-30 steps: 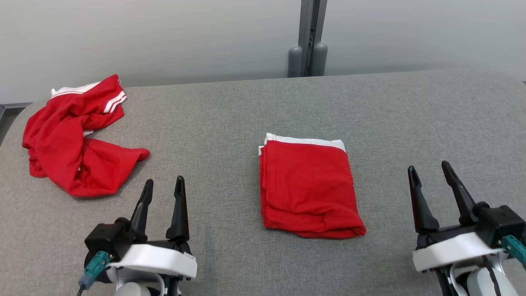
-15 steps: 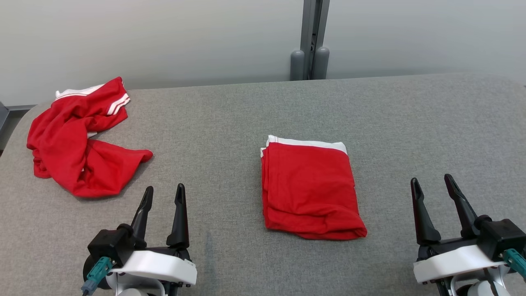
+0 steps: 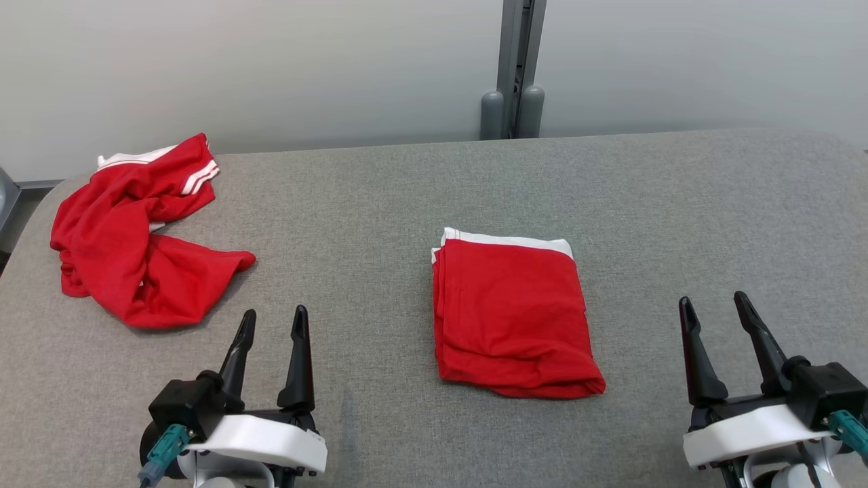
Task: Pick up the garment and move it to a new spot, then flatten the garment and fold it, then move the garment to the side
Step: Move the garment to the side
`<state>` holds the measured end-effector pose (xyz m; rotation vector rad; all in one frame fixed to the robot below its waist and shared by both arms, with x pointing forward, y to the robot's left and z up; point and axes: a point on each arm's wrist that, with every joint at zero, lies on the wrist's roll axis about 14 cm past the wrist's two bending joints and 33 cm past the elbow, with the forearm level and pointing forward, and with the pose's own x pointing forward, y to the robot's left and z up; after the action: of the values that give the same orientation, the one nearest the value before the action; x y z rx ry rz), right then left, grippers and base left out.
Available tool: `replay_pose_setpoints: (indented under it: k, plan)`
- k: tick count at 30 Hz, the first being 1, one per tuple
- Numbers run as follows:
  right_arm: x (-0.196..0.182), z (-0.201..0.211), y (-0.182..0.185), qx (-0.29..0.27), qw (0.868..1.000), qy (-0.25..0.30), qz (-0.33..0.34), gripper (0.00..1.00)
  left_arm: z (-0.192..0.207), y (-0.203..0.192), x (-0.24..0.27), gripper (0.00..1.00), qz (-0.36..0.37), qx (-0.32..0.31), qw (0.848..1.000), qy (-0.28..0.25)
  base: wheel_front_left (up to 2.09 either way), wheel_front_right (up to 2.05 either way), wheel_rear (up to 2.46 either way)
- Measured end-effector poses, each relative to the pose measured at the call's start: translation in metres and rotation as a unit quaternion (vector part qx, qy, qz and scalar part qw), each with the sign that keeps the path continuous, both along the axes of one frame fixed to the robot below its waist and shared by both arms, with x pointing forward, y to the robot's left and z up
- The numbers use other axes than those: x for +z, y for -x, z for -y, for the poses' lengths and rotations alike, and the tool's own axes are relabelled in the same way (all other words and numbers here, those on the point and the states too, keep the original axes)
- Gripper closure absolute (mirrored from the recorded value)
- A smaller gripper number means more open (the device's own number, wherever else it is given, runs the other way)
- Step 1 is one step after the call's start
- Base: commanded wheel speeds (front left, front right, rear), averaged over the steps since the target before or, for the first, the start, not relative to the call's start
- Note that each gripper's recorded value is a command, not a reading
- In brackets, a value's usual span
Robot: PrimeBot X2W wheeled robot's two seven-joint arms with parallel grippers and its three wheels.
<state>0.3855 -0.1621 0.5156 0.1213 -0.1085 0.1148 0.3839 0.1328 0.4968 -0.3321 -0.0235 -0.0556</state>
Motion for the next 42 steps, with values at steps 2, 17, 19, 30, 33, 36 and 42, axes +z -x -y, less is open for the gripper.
replay_pose_setpoints:
  k: [2,17,19,30,33,36,42]
  plan:
    - [0.0,0.002,-0.002,-0.002,1.0,0.002,-0.001,0.0,0.001,0.001,-0.001,0.0,-0.002,-0.002,1.0,-0.001,0.0,0.0,0.0]
    - [-0.037,0.007,-0.056,0.054,0.983,0.064,-0.166,0.0,-0.017,0.009,-0.022,0.0,-0.036,0.027,0.999,0.0,0.0,0.0,0.0]
    - [-0.048,-0.003,-0.062,0.077,0.974,0.066,-0.2,0.0,-0.021,0.008,-0.023,0.0,-0.038,0.033,0.999,0.001,0.0,0.0,0.0]
    - [-0.112,-0.053,-0.071,0.178,0.91,0.024,-0.373,0.0,-0.046,0.006,-0.039,0.0,-0.062,0.072,0.995,-0.004,0.0,0.0,0.0]
    - [-0.126,-0.062,-0.069,0.195,0.892,0.014,-0.408,0.0,-0.053,0.003,-0.04,0.0,-0.063,0.081,0.995,-0.006,0.0,0.0,0.0]
    - [-0.136,-0.069,-0.066,0.208,0.878,0.002,-0.432,0.0,-0.057,0.003,-0.043,0.0,-0.069,0.088,0.994,-0.008,0.0,0.0,0.0]
    - [-0.139,-0.079,-0.067,0.225,0.868,-0.014,-0.442,0.97,-0.06,0.003,-0.047,0.0,-0.074,0.092,0.993,-0.009,0.0,0.0,0.0]
